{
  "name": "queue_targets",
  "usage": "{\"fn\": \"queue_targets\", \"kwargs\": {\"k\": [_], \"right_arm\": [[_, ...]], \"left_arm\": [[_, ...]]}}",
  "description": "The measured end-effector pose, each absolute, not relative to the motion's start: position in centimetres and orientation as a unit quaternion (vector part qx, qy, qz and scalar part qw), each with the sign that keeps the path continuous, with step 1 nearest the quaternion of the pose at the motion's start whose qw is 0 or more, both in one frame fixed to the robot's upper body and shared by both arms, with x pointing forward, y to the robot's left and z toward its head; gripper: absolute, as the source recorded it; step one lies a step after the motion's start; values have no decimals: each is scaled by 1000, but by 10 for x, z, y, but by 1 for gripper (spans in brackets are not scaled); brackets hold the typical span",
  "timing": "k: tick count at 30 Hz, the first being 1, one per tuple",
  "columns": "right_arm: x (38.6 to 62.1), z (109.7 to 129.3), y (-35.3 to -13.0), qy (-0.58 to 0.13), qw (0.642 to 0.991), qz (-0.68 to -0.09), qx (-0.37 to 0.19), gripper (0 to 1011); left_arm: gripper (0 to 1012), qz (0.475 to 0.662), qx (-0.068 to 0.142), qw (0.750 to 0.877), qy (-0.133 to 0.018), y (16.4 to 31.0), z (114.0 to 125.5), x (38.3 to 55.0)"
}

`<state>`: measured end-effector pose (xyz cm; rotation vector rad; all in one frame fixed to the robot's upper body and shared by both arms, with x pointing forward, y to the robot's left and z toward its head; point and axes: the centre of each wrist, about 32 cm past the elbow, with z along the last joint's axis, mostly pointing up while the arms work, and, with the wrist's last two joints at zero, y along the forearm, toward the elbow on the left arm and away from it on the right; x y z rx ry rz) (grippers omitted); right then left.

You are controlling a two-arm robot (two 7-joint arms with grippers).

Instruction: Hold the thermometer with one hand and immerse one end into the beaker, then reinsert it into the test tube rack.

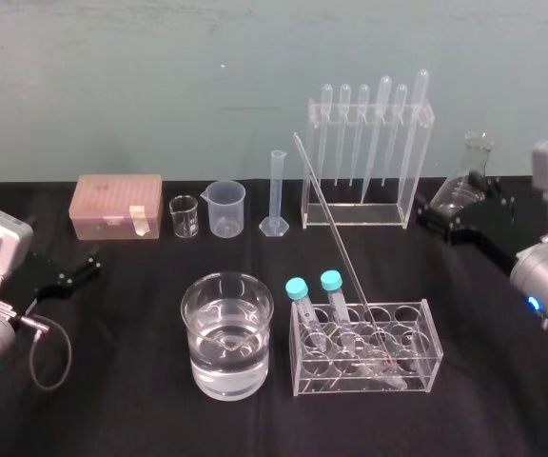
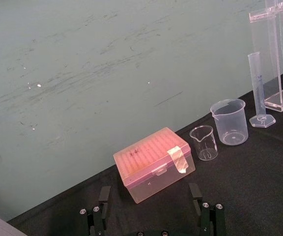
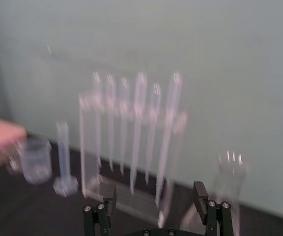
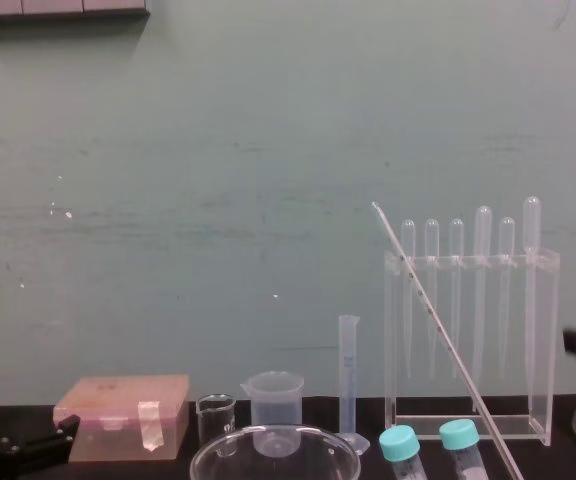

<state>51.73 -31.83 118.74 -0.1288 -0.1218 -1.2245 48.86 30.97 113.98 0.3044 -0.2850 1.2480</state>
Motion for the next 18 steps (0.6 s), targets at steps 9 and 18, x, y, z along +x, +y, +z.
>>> {"fn": "queue_targets", "kwargs": {"k": [9,18], "right_arm": [[514,1170,-315,-37,806,-581,-107,1003],[514,1171,-315,-38,806,-581,-105,1003]], "left_arm": [[1008,580,141,791,-132,310,1140,489],[1008,580,141,791,-132,310,1140,489]]}}
